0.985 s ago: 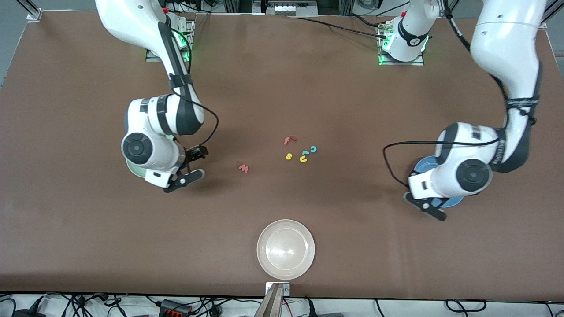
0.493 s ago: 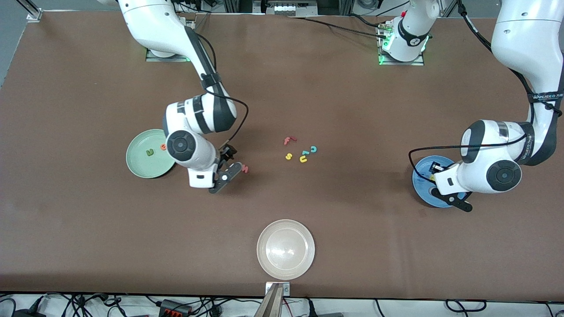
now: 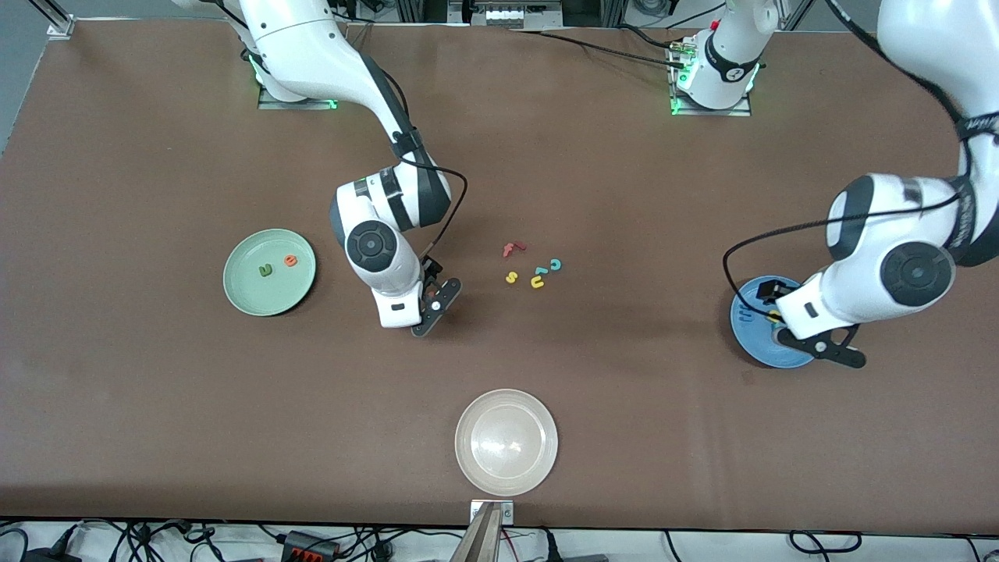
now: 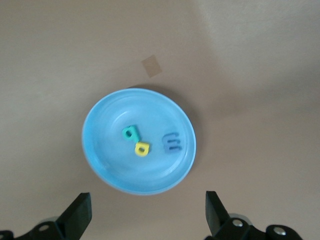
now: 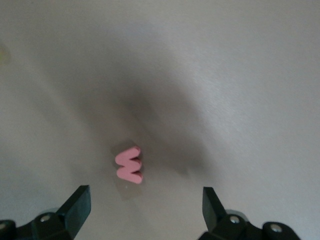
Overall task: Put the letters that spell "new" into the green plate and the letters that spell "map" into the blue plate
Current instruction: 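Grasp the pink w with the right gripper while the left gripper withdraws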
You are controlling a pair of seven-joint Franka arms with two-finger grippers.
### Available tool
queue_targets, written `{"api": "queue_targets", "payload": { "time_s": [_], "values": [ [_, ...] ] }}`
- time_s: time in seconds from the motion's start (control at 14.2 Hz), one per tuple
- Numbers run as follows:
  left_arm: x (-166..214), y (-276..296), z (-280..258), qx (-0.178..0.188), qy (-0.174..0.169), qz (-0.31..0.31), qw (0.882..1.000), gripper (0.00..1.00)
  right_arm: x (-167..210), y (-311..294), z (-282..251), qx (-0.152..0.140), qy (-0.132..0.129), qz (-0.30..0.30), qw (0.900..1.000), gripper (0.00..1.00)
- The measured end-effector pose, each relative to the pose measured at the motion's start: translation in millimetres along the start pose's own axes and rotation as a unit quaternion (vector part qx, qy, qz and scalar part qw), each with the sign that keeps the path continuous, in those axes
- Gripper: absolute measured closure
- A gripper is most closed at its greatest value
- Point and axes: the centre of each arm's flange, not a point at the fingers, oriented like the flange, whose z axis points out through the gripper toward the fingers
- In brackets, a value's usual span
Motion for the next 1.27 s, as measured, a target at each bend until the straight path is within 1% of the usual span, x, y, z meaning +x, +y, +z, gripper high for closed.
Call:
{"api": "queue_targets", "payload": {
  "time_s": [0.07, 0.21, 0.28, 0.35, 0.42, 0.49, 0.56, 0.63, 0.77, 0.84, 0.91, 0.99, 1.06, 1.13, 1.2, 1.27],
  "values": [
    [-10, 1, -26, 0.003, -0.007, -0.003, 1.0, 0.0, 3, -7, 5, -0.002, 0.0, -0.006, 1.0, 0.04],
    [-34, 5, -85, 0.002, -0.018, -0.015, 1.0, 0.0, 7, -17, 16, -0.004, -0.005, -0.014, 1.0, 0.13],
    [-47, 7, -116, -0.005, -0.017, -0.027, 0.999, 0.0, 7, -19, 21, -0.005, -0.007, -0.016, 1.0, 0.13],
    [-61, 10, -144, -0.017, -0.016, -0.045, 0.999, 0.0, 7, -20, 24, -0.006, -0.008, -0.017, 1.0, 0.18],
    [-73, 11, -169, -0.034, -0.007, -0.065, 0.997, 0.0, 7, -20, 27, -0.006, -0.01, -0.018, 1.0, 0.18],
    [-86, 11, -193, -0.049, 0.012, -0.094, 0.994, 0.0, 6, -20, 30, -0.006, -0.012, -0.018, 1.0, 0.22],
    [-99, 9, -211, -0.055, 0.033, -0.125, 0.99, 0.0, 6, -21, 31, -0.007, -0.012, -0.019, 1.0, 0.22],
    [-111, 7, -226, -0.056, 0.058, -0.157, 0.984, 0.0, 6, -20, 32, -0.008, -0.012, -0.019, 1.0, 0.25],
    [-133, 7, -233, -0.068, 0.101, -0.197, 0.973, 0.0, 6, -20, 35, -0.01, -0.011, -0.02, 1.0, 0.26],
    [-143, 6, -227, -0.072, 0.11, -0.205, 0.97, 0.0, 6, -20, 37, -0.011, -0.011, -0.02, 1.0, 0.31],
    [-151, 6, -217, -0.075, 0.111, -0.209, 0.969, 0.0, 6, -20, 38, -0.011, -0.012, -0.021, 1.0, 0.31],
    [-154, 7, -206, -0.077, 0.104, -0.211, 0.969, 0.0, 6, -19, 38, -0.012, -0.012, -0.022, 1.0, 0.37],
    [-153, 7, -193, -0.079, 0.093, -0.212, 0.97, 0.0, 6, -18, 37, -0.014, -0.011, -0.025, 1.0, 0.51],
    [-152, 8, -184, -0.08, 0.085, -0.212, 0.97, 0.0, 6, -17, 36, -0.015, -0.01, -0.027, 0.999, 0.62],
    [-150, 10, -179, -0.08, 0.079, -0.21, 0.971, 0.0, 7, -17, 35, -0.015, -0.01, -0.028, 0.999, 0.71],
    [-150, 12, -178, -0.08, 0.076, -0.207, 0.972, 0.0, 7, -17, 35, -0.015, -0.01, -0.028, 0.999, 0.71]
  ]
}}
